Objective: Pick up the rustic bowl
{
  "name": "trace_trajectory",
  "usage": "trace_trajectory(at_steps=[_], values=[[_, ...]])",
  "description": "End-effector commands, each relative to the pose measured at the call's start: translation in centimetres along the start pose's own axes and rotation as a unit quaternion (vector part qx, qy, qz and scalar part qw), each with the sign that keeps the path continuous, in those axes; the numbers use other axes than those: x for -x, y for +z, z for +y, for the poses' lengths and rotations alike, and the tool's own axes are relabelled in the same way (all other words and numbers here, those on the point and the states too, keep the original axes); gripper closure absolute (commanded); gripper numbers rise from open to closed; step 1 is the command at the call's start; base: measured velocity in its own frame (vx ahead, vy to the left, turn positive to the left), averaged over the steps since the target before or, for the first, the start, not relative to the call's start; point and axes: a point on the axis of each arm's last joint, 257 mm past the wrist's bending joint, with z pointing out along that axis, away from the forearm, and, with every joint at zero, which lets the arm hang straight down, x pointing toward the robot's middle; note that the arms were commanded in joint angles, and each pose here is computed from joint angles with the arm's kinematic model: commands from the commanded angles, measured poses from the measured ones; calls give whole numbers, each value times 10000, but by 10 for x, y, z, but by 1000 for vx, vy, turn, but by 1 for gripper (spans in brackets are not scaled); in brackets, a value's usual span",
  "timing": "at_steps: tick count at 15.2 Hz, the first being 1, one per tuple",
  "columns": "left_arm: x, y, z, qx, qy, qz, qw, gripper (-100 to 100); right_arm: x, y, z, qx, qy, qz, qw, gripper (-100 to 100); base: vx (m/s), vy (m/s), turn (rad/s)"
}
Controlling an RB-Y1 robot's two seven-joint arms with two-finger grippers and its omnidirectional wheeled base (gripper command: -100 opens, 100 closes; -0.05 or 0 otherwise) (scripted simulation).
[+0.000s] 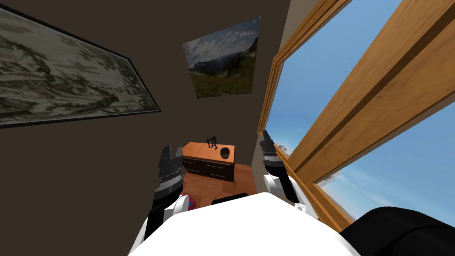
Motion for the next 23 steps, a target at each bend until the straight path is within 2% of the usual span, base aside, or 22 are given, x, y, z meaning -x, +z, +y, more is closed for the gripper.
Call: trace_trajectory(at_steps=[1,5,9,12,13,14,15,16,17,18,19,20,21,23], values=[[0,0,0,0,0,0,10000,0,-7,-1,-3,11,-84,202,9998,-100,7,12,28],[0,0,0,0,-1,0,10000,0,-21,-4,-11,-2,-222,538,9983,-100,11,37,53],[0,0,0,0,-1,0,10000,0,-47,-15,-34,-89,-478,1144,9922,-100,30,67,91],[0,0,0,0,-1,0,10000,0,-57,-21,-44,-127,-590,1390,9885,-100,33,76,82],[0,0,0,0,-1,0,10000,0,-66,-27,-55,-182,-689,1608,9844,-100,27,69,115],[0,0,0,0,-1,0,10000,0,-66,-27,-55,-175,-704,1633,9839,-100,31,68,91],[0,0,0,0,-1,0,10000,0,-76,-35,-67,-231,-815,1867,9788,-100,43,83,129],[0,0,0,0,-1,0,10000,0,-76,-35,-67,-229,-826,1886,9783,-100,43,82,105],[0,0,0,0,-1,0,10000,0,-85,-43,-78,-267,-940,2117,9724,-100,53,92,138],[0,0,0,0,-1,0,10000,0,-85,-45,-80,-287,-958,2147,9716,-100,48,88,101],[0,0,0,0,-1,0,10000,0,-93,-53,-90,-313,-1076,2377,9649,-100,46,101,122],[0,0,0,0,-1,0,10000,0,-93,-55,-95,-349,-1100,2415,9635,-100,51,96,106],[0,0,0,0,-1,0,10000,0,-101,-63,-103,-349,-1218,2638,9562,-100,62,89,132],[0,0,0,0,-1,0,10000,0,-101,-67,-110,-414,-1250,2688,9541,-100,51,59,89]])
